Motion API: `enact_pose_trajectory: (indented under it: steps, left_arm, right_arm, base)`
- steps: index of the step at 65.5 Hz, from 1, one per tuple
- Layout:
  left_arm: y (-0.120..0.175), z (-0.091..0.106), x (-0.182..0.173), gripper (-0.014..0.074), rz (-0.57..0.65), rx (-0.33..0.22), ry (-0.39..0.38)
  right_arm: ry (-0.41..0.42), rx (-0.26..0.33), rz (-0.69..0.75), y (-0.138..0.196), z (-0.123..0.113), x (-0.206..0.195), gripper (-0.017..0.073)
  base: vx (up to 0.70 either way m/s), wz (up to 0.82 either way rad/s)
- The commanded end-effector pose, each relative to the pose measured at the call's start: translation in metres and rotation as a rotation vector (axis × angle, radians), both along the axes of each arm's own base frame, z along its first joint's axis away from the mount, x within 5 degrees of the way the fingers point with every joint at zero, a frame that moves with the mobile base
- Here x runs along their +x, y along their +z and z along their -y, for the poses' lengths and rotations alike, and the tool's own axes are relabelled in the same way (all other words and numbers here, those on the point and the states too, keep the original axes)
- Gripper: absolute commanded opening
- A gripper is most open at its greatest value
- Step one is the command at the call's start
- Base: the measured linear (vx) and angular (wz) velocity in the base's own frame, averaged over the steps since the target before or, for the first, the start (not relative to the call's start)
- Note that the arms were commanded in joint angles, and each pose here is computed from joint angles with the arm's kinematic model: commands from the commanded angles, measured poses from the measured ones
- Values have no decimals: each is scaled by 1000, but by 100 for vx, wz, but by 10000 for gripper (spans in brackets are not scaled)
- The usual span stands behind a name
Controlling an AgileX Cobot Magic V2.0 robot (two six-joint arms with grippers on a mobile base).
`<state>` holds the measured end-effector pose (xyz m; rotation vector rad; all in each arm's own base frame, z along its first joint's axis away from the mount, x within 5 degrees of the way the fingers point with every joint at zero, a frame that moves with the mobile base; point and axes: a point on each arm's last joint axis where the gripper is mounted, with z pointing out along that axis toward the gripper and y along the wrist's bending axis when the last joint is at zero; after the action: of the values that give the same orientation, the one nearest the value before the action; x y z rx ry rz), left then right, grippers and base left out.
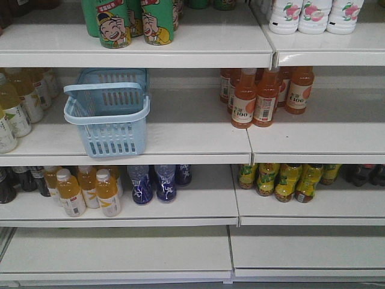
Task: Place coke in basket with both arms
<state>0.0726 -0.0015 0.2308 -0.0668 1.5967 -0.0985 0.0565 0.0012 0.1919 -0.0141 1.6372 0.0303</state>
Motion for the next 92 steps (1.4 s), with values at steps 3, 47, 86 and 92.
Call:
enact_pose_trajectory:
  steps: [3, 47, 86, 92]
  left_arm:
    - [37, 2, 19, -6, 43, -23, -17]
    - [38, 4, 68, -6, -125, -31, -22]
    - [39, 4, 68, 266, -113, -31, -24]
    - [39, 4, 68, 340, -111, -31, -24]
  right_arm:
    - [4, -5, 74, 2, 0, 0, -9]
    - [4, -5, 74, 2, 0, 0, -9]
    - [4, -5, 74, 2, 0, 0, -9]
    - [4, -5, 74, 2, 0, 0, -9]
  base:
    - [0, 0]
    - [0, 0]
    - [0, 0]
    - [0, 0]
